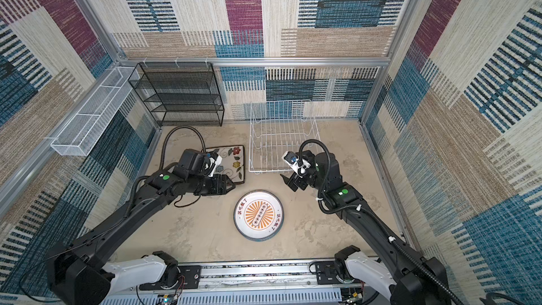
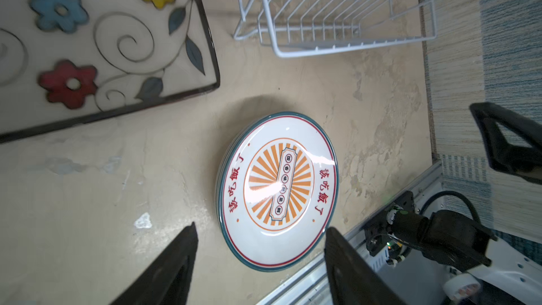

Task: Unload the plates from the dish rack
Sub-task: Place the plate among the plates.

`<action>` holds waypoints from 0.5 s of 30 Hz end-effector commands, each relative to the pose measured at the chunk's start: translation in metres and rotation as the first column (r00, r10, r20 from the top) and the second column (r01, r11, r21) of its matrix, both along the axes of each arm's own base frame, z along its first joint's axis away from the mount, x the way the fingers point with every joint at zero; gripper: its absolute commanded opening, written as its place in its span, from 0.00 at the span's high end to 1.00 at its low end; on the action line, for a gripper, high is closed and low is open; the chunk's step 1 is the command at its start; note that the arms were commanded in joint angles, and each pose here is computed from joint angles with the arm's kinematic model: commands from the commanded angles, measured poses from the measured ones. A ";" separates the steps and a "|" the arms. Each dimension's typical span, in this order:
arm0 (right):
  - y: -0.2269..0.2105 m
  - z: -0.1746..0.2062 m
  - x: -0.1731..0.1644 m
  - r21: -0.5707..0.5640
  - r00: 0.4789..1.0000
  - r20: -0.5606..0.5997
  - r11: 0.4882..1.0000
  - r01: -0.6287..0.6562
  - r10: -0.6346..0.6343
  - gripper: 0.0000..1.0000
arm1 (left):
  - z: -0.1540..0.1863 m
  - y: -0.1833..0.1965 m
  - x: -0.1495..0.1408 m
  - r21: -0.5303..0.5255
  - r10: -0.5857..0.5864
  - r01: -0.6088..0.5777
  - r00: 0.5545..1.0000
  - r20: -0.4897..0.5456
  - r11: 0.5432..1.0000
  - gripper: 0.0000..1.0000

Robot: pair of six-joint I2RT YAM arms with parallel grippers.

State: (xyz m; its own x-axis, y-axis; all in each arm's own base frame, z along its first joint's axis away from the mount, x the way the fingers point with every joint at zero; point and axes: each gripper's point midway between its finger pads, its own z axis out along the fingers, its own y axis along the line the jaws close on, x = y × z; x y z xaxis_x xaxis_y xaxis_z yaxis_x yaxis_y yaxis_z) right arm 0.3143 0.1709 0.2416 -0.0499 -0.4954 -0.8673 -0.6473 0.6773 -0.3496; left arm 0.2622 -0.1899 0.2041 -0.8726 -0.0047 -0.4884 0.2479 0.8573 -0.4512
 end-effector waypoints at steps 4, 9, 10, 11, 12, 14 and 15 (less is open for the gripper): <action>-0.062 0.045 0.026 0.292 0.922 0.094 0.895 0.336 -0.377 0.00 | 0.049 0.059 0.027 0.210 0.087 -0.171 0.929 0.359 0.963 0.14; -0.115 0.037 0.021 0.464 0.827 0.092 0.759 0.457 -0.554 0.00 | 0.068 0.121 0.035 0.222 0.241 -0.453 0.757 0.607 0.863 0.01; -0.124 0.029 0.019 0.487 0.805 0.086 0.729 0.481 -0.588 0.00 | 0.069 0.131 0.036 0.220 0.253 -0.490 0.723 0.642 0.843 0.01; -0.129 0.022 0.018 0.500 0.790 0.077 0.709 0.497 -0.608 0.00 | 0.067 0.139 0.037 0.221 0.260 -0.525 0.692 0.673 0.822 0.01; -0.134 0.014 0.018 0.508 0.776 0.061 0.689 0.517 -0.628 0.00 | 0.067 0.146 0.037 0.217 0.266 -0.552 0.663 0.700 0.805 0.01; -0.144 -0.002 0.016 0.524 0.746 0.034 0.648 0.553 -0.665 0.00 | 0.058 0.156 0.039 0.217 0.262 -0.598 0.610 0.748 0.772 0.01; -0.147 -0.009 0.014 0.530 0.735 0.026 0.633 0.565 -0.678 0.00 | 0.052 0.159 0.040 0.220 0.255 -0.613 0.590 0.766 0.759 0.01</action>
State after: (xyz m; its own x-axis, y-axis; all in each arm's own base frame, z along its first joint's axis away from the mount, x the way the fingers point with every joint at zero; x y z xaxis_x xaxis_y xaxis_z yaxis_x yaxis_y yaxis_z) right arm 0.3290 0.0413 0.2128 -0.1111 -0.0655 -0.9917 -0.0626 0.9963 -0.0588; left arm 0.2897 -0.0517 0.2291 -0.4275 0.0241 -0.9037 -0.0244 0.9990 0.0382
